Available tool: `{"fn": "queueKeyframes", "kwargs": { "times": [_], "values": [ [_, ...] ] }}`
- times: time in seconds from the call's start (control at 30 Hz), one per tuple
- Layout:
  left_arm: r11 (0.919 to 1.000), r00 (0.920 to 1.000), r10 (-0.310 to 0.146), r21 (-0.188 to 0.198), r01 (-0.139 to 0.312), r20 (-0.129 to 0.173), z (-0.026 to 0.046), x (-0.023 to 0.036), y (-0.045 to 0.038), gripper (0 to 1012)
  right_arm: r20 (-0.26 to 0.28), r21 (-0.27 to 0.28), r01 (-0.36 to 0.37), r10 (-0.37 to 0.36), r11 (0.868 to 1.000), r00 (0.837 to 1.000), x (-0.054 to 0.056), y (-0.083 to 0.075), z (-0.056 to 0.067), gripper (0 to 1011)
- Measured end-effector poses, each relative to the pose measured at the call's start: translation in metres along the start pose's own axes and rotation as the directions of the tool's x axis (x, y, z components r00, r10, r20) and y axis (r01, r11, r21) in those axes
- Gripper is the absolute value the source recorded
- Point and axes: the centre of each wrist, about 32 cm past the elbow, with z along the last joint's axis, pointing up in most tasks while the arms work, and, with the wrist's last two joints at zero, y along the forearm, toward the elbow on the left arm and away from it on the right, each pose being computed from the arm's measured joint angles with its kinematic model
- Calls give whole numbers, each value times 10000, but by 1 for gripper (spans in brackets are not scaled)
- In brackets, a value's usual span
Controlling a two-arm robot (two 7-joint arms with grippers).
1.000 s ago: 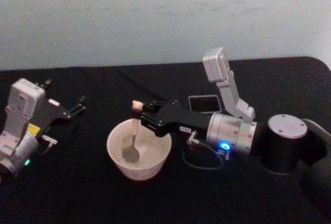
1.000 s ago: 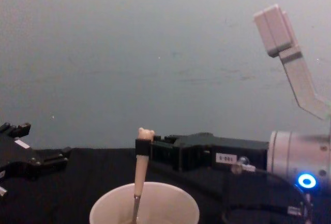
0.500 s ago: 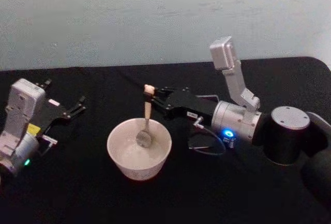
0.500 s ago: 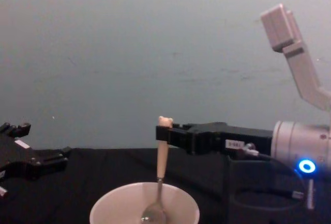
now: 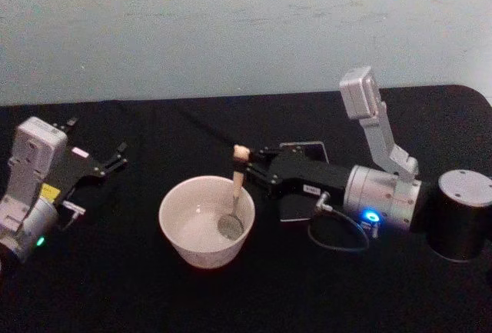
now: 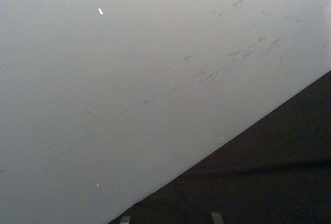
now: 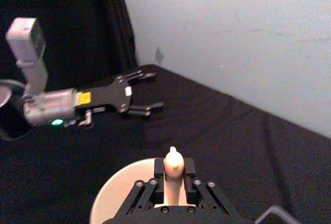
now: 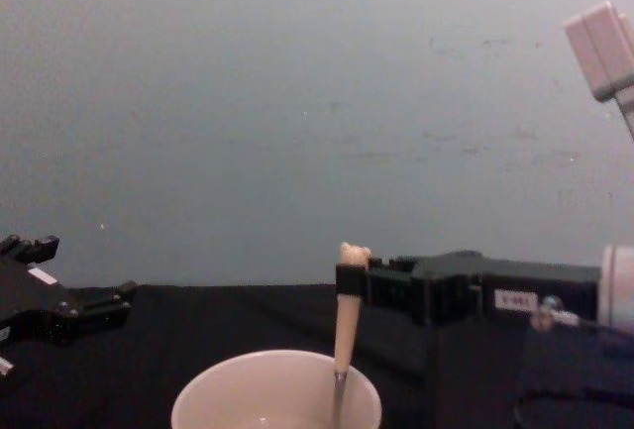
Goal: Pick up the stirring spoon with one hand, stir inside the cup, then place it back in its original position.
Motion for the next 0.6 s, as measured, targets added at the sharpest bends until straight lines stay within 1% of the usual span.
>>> {"fn": "queueKeyframes", "kwargs": {
  "times": [0.17,0.3,0.5,0.6],
  "values": [
    [10000,10000,0,0,0,0,0,0,0,1001,-81,-110,-314,313,9994,9995,-56,-61,-15,221],
    [10000,10000,0,1,0,0,0,0,0,1001,-177,-151,-555,552,9983,9983,-100,-75,-14,221],
    [10000,10000,0,1,0,0,0,0,0,1001,-329,-175,-876,870,9960,9957,-157,-50,-15,221],
    [10000,10000,0,1,0,0,0,0,0,1001,-363,-156,-986,979,9950,9945,-180,-14,-6,221]
  ]
}}
